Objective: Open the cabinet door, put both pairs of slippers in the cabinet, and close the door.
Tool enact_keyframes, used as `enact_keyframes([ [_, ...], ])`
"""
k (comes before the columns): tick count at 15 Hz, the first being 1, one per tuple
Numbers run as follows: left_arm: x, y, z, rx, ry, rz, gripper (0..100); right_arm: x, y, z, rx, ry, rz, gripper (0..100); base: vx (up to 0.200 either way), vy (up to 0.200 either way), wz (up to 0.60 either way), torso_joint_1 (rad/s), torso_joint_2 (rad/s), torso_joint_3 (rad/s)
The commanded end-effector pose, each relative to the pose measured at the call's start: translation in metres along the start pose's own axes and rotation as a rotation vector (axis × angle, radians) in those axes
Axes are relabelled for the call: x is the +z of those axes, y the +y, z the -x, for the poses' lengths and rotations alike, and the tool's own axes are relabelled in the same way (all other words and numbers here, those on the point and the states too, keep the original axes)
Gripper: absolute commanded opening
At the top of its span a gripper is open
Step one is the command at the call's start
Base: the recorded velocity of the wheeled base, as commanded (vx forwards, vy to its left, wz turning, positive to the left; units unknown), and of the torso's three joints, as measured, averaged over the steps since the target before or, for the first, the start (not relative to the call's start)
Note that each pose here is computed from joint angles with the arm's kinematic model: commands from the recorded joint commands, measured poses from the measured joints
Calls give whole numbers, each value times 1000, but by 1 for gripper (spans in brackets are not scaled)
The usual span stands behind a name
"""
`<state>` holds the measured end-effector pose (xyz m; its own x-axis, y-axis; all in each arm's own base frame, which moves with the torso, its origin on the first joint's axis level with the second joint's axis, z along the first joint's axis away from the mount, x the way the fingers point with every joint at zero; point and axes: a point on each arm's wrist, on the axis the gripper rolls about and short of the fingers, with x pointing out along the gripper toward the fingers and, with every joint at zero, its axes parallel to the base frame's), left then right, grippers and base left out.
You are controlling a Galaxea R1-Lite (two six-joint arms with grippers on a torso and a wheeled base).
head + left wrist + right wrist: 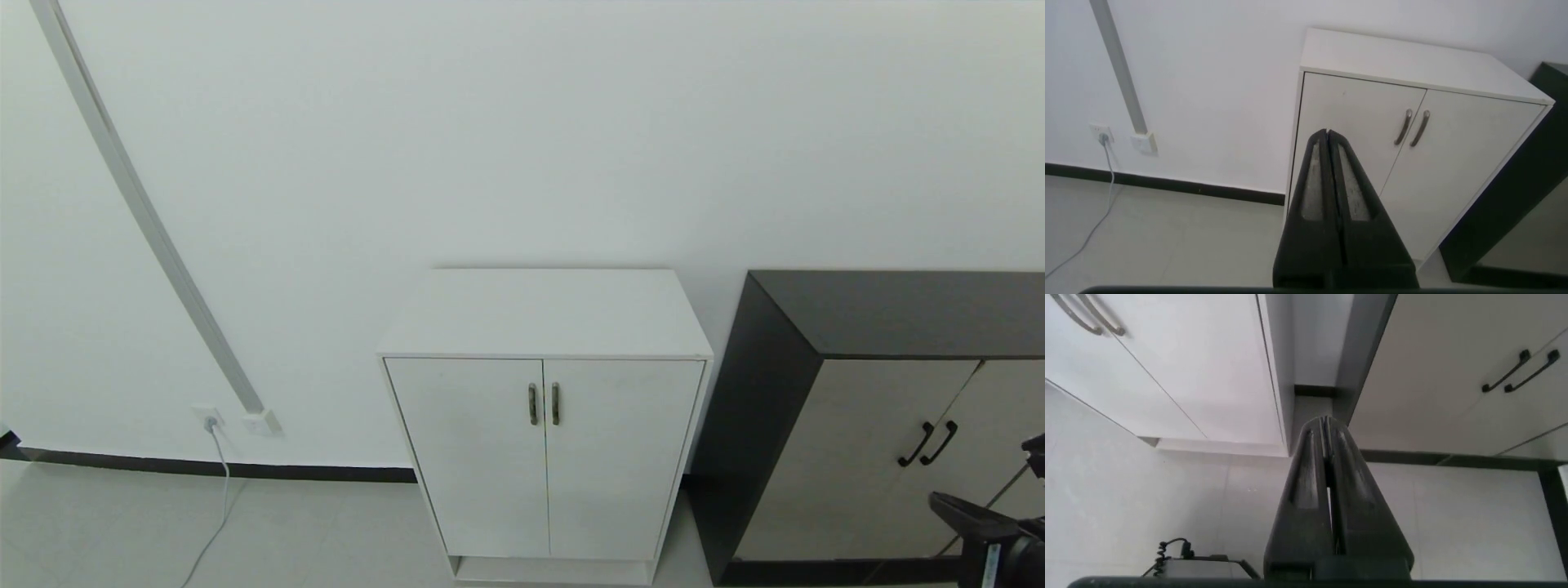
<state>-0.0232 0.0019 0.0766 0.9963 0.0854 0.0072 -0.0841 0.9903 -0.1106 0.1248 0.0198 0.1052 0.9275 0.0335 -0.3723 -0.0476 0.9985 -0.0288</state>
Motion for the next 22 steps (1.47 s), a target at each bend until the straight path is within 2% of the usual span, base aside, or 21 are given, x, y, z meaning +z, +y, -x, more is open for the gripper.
enact_keyframes([
  [1,0,0,0,0,1,0,0,-4,-2,22,40,-19,7,0,0,0,0,0,0,0],
  [9,0,0,0,0,1,0,0,-39,-7,68,125,76,16,0,0,0,0,0,0,0],
  [13,0,0,0,0,1,0,0,-64,-9,89,191,117,61,0,0,0,0,0,0,0],
  [22,0,0,0,-1,1,0,0,-69,-10,97,277,45,111,0,0,0,0,0,0,0],
])
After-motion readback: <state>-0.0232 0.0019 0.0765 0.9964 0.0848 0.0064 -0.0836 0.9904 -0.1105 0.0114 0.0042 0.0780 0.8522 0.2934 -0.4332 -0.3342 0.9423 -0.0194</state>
